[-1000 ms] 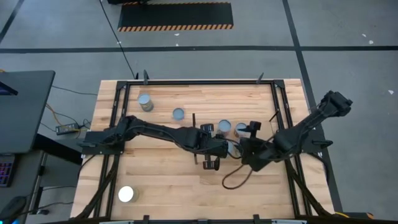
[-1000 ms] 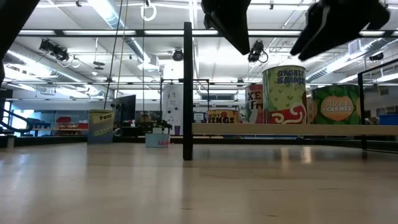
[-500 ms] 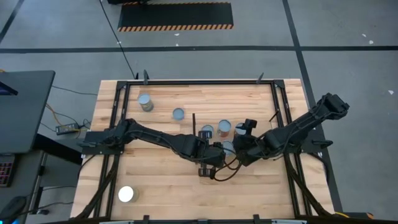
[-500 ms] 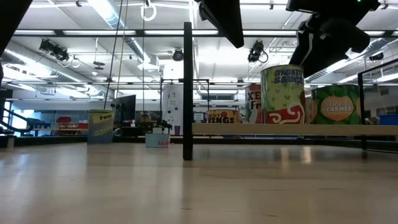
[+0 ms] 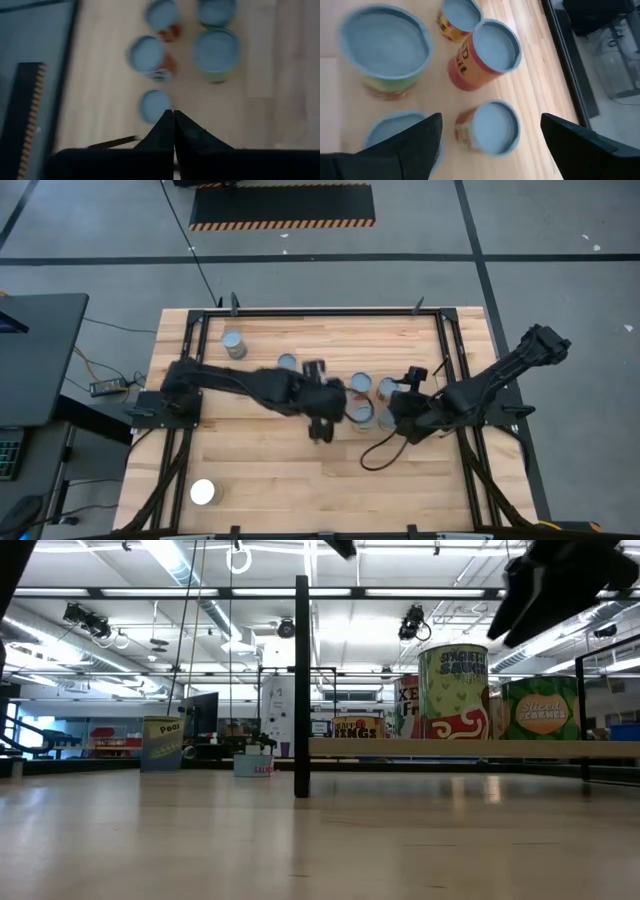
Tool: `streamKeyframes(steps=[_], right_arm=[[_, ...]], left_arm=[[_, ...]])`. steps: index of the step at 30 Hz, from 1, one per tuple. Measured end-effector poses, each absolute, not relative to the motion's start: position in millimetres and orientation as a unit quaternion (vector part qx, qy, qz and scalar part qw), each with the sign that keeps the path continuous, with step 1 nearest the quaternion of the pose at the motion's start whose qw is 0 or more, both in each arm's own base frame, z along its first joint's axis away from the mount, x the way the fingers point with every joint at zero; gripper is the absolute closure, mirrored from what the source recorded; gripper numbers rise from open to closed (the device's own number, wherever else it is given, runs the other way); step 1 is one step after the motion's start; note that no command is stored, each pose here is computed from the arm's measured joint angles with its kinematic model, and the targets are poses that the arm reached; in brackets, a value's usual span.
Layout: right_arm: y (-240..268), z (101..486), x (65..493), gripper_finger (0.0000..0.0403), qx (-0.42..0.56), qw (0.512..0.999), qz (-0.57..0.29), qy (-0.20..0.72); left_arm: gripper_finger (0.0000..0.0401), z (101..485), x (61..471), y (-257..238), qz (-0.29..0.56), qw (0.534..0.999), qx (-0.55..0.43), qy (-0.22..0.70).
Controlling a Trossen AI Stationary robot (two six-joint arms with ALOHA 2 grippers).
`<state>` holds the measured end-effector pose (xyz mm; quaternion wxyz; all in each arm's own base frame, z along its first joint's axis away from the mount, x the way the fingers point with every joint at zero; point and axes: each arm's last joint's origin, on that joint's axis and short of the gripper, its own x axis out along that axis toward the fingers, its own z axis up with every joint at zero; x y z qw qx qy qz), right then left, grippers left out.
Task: Pick and place cans onto a shelf
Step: Put the light blue on the shelf aligned with the yellow can
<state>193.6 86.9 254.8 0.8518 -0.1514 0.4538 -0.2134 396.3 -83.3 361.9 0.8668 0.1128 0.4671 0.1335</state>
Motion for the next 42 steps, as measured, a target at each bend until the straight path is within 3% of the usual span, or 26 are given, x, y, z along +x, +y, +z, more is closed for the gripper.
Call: streamKeyframes(steps=[5, 9, 18, 23, 29, 34, 38, 42], right_arm=[[99, 261, 167, 0.0056, -0.126, 0.885, -0.169, 0.416], [107, 259, 150, 0.0056, -0.099, 0.906, -0.135, 0.390], [122, 270, 134, 0.0056, -0.076, 0.932, -0.063, 0.349], [123, 273, 132, 0.0056, -0.069, 0.937, -0.053, 0.339], [123, 274, 133, 0.0056, -0.063, 0.939, -0.052, 0.333], [124, 276, 135, 0.0056, -0.051, 0.943, -0.052, 0.325], [125, 277, 136, 0.0056, -0.044, 0.945, -0.049, 0.319], [125, 277, 137, 0.0056, -0.043, 0.946, -0.049, 0.317]], left_arm=[[0.0397, 402, 359, -68, 0.188, 0.873, 0.107, 0.437], [0.0397, 413, 334, -59, 0.245, 0.865, 0.098, 0.426], [0.0377, 360, 268, -20, 0.346, 0.860, 0.016, 0.376], [0.0304, 319, 238, 15, 0.369, 0.862, -0.057, 0.344], [0.0172, 257, 228, 60, 0.357, 0.865, -0.152, 0.319], [0.0062, 203, 228, 86, 0.351, 0.873, -0.158, 0.298], [0.0022, 176, 234, 99, 0.360, 0.876, -0.143, 0.289], [0.0014, 156, 246, 103, 0.355, 0.871, -0.138, 0.309]])
